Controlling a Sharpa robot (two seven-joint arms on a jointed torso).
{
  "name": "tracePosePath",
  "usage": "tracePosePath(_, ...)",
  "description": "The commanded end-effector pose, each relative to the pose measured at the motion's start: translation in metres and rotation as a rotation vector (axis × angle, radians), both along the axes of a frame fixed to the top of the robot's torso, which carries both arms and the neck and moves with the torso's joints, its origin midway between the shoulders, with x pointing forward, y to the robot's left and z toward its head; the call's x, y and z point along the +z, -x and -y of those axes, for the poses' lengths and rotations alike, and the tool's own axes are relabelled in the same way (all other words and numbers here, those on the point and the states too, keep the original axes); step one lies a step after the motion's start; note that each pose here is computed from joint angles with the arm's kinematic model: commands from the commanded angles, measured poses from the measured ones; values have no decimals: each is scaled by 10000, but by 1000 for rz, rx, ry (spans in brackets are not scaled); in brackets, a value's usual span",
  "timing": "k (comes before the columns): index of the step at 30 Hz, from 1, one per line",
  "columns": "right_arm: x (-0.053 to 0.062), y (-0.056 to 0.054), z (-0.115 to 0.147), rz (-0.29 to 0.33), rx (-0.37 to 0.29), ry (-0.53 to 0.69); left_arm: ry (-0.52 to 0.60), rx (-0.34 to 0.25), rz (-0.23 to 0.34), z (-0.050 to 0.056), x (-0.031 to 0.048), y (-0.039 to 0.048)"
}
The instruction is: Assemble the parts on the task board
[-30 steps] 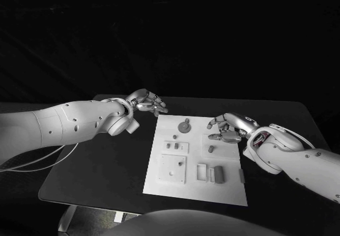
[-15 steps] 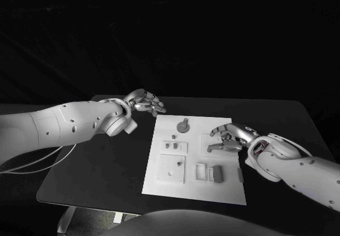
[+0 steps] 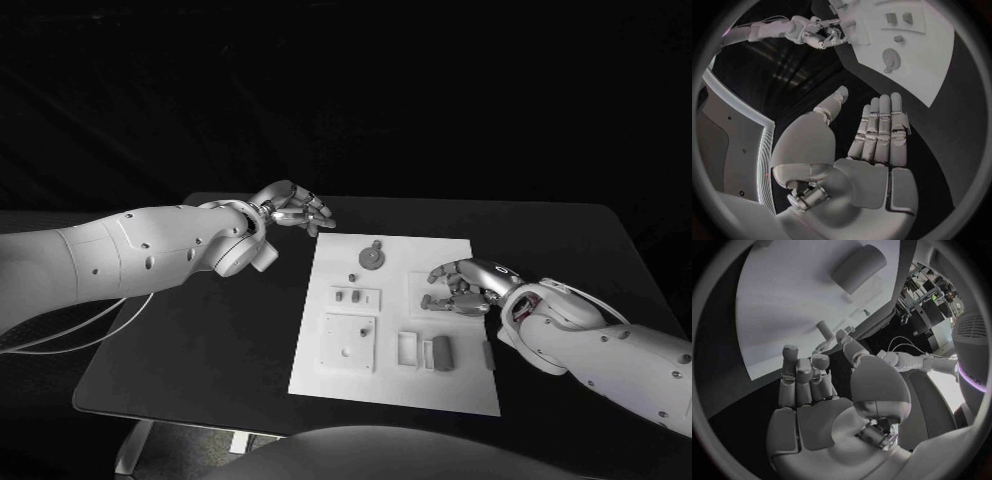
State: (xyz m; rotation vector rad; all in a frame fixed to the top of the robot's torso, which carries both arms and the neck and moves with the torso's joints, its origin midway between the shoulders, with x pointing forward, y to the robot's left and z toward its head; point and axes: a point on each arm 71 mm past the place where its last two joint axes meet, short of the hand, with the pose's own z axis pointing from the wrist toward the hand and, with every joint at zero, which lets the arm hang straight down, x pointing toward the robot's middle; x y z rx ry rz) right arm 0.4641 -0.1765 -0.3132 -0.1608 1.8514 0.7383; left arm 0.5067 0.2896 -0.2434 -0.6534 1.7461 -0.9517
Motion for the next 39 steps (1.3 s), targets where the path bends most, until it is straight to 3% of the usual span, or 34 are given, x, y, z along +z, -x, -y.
tracePosePath(1, -42, 20, -20, 3, 12, 7, -4, 9, 2, 7, 7, -11)
tracePosePath(10, -124, 37, -76, -1, 22, 10, -6, 11, 5, 20, 6, -26)
tracePosePath(39, -132, 51, -143, 1, 38, 0, -7, 12, 3, 18, 4, -29)
